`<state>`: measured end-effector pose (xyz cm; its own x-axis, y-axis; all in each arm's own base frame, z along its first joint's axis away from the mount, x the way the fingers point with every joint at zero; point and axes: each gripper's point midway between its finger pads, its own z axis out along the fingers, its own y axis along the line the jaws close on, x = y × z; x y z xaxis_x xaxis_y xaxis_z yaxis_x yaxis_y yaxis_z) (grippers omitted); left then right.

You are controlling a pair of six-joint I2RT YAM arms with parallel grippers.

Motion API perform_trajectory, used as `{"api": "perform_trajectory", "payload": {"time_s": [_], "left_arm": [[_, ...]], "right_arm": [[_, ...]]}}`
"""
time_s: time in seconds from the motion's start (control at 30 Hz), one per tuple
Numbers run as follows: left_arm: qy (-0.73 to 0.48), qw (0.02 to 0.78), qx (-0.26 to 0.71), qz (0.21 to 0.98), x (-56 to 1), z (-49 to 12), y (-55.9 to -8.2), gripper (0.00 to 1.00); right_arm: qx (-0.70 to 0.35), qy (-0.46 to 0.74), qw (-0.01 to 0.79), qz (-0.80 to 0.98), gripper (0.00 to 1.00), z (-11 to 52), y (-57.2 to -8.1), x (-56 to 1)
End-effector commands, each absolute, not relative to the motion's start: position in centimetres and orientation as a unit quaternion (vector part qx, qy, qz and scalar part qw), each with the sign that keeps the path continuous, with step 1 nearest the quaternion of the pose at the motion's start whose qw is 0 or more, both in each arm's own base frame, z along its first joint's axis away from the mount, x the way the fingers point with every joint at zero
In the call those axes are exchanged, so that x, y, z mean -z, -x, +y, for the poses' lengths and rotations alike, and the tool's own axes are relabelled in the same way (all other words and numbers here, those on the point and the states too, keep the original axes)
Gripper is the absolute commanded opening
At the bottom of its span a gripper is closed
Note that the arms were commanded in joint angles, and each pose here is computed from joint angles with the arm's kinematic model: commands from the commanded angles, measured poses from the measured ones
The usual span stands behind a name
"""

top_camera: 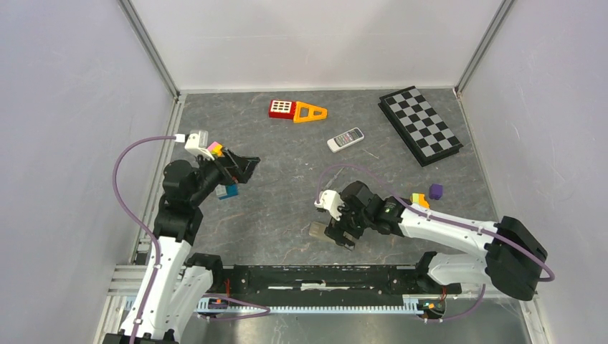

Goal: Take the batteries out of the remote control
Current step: Adjust the remote control at the center of the board.

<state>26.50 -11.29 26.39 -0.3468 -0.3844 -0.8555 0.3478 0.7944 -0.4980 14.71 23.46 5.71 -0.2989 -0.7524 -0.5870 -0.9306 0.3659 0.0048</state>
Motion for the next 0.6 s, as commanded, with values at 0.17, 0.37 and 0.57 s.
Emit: {"api": "perform_trajectory", "payload": {"time_s": [0.17,0.37,0.57], "left_arm": [[0.004,0.556,0.341,0.758,-25.6,-12.1,-26.5,1.00],[0.006,0.537,0.348,0.768,-24.6,-12.4,-26.4,1.00],[0.006,0.487,0.392,0.781,-22.8,-13.9,-25.6,1.00]], "right_arm": [[-0.175,0.559,0.225,0.779,0.86,24.5,-13.7,-3.5],[-0.156,0.574,0.239,0.768,0.73,25.2,-14.2,-2.7],[-0.146,0.605,0.279,0.731,0.52,26.3,-15.4,-3.1]]}}
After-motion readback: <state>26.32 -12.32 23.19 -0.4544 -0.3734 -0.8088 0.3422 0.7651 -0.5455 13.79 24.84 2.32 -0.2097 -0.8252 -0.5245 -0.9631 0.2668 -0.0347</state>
